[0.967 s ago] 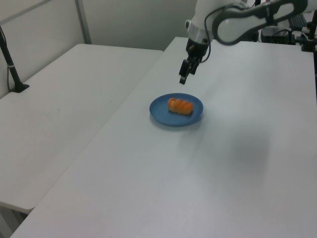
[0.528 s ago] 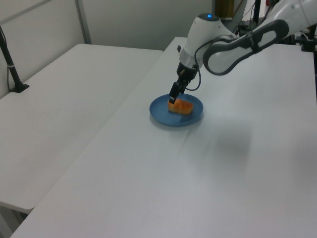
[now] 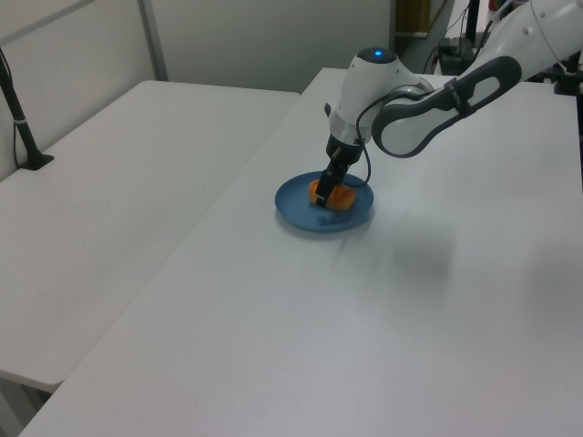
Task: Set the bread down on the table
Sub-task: 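Close the gripper on the bread roll, then lift the bread roll up off the blue plate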
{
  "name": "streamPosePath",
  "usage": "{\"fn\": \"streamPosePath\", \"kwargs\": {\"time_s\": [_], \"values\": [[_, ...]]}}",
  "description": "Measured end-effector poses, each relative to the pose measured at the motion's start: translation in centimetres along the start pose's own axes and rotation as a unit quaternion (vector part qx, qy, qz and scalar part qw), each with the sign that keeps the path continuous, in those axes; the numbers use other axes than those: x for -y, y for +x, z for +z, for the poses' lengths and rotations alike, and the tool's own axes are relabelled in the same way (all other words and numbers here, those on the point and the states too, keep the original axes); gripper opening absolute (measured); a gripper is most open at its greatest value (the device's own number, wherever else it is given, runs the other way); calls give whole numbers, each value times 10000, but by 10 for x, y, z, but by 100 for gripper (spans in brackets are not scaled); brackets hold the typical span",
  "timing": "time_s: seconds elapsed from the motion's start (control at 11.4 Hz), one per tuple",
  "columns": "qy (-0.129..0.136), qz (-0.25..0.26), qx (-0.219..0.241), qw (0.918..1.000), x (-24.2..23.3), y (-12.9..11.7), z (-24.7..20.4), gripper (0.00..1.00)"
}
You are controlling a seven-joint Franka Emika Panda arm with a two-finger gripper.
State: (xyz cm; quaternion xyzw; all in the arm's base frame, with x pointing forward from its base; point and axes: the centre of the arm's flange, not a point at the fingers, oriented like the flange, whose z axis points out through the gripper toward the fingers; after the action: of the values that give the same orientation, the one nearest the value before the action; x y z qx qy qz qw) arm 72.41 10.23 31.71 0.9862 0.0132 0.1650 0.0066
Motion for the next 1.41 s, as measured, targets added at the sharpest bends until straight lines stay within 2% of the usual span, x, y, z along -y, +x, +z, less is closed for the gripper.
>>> {"fn": "streamPosePath", "kwargs": {"time_s": [0.18, 0.35, 0.44, 0.62, 0.97, 1.41], "values": [[0, -1, 0, 10000, 0, 0, 0, 86], [1, 4, -10, 10000, 0, 1, -1, 48], [3, 6, -22, 10000, 0, 2, -2, 33], [6, 7, -35, 10000, 1, 3, -3, 22], [21, 20, -205, 9998, 1, 14, -25, 19], [-15, 72, -272, 9996, -5, 30, -129, 19]]}}
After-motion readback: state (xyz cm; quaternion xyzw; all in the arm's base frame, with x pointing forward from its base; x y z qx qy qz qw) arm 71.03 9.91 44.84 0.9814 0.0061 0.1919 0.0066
